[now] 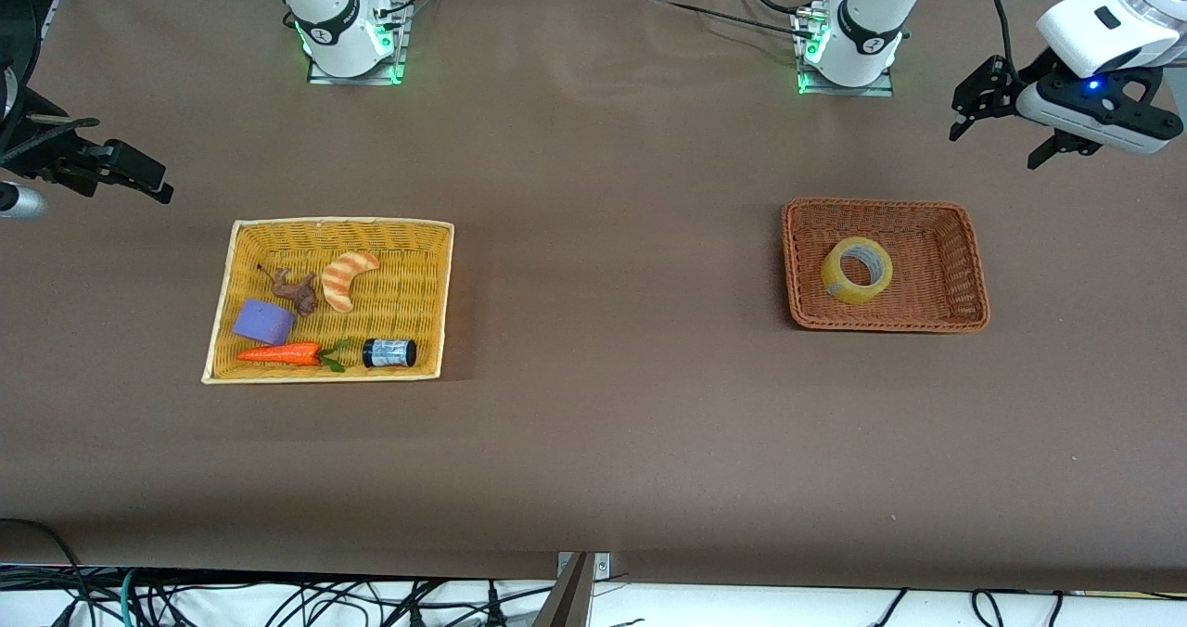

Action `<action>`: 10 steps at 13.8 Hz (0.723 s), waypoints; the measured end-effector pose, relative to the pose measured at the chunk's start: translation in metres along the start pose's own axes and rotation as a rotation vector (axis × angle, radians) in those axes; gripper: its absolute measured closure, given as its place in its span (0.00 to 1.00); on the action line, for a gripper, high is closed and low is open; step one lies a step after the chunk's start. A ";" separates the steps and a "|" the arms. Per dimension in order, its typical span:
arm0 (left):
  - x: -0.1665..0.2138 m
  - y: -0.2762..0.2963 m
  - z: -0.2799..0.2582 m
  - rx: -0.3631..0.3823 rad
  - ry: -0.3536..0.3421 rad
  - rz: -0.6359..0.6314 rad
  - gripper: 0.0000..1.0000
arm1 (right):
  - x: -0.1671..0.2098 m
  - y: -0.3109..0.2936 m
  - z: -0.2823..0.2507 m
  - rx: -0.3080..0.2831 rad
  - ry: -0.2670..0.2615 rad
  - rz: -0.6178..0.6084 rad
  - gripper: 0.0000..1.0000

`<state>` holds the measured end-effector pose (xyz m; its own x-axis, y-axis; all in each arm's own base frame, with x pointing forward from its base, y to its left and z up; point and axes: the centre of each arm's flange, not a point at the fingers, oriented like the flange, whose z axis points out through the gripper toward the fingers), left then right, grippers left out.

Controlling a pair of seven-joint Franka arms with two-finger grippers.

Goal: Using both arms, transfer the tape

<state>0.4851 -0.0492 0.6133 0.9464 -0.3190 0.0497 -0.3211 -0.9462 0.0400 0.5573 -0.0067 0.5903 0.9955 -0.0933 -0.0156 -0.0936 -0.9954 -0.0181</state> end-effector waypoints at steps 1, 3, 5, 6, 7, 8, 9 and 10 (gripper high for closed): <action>0.003 -0.002 -0.003 -0.003 -0.017 -0.031 0.00 | 0.000 0.000 0.000 0.000 0.000 0.000 0.00; 0.012 -0.011 0.004 -0.011 -0.052 -0.107 0.00 | 0.000 0.000 0.000 0.000 0.000 0.000 0.00; 0.017 -0.025 0.017 -0.020 -0.087 -0.159 0.00 | 0.000 0.000 0.000 0.000 0.000 0.000 0.00; 0.017 -0.029 0.021 -0.024 -0.104 -0.169 0.00 | 0.000 0.000 0.000 0.000 0.000 0.000 0.00; 0.017 -0.030 0.022 -0.026 -0.114 -0.175 0.00 | 0.000 0.000 0.000 0.000 0.000 0.000 0.00; 0.017 -0.030 0.022 -0.027 -0.118 -0.181 0.00 | 0.000 0.000 0.000 0.000 0.000 0.000 0.00; 0.016 -0.030 0.022 -0.027 -0.121 -0.185 0.00 | 0.000 0.000 0.000 0.000 0.000 0.000 0.00; 0.016 -0.030 0.021 -0.027 -0.121 -0.187 0.00 | 0.000 0.000 0.000 0.000 0.000 0.000 0.00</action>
<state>0.5107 -0.0273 0.5919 0.9863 -0.1440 -0.0810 -0.1390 -0.9882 0.0642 0.5573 -0.0068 0.5902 0.9955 -0.0936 -0.0157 -0.0939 -0.9954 -0.0181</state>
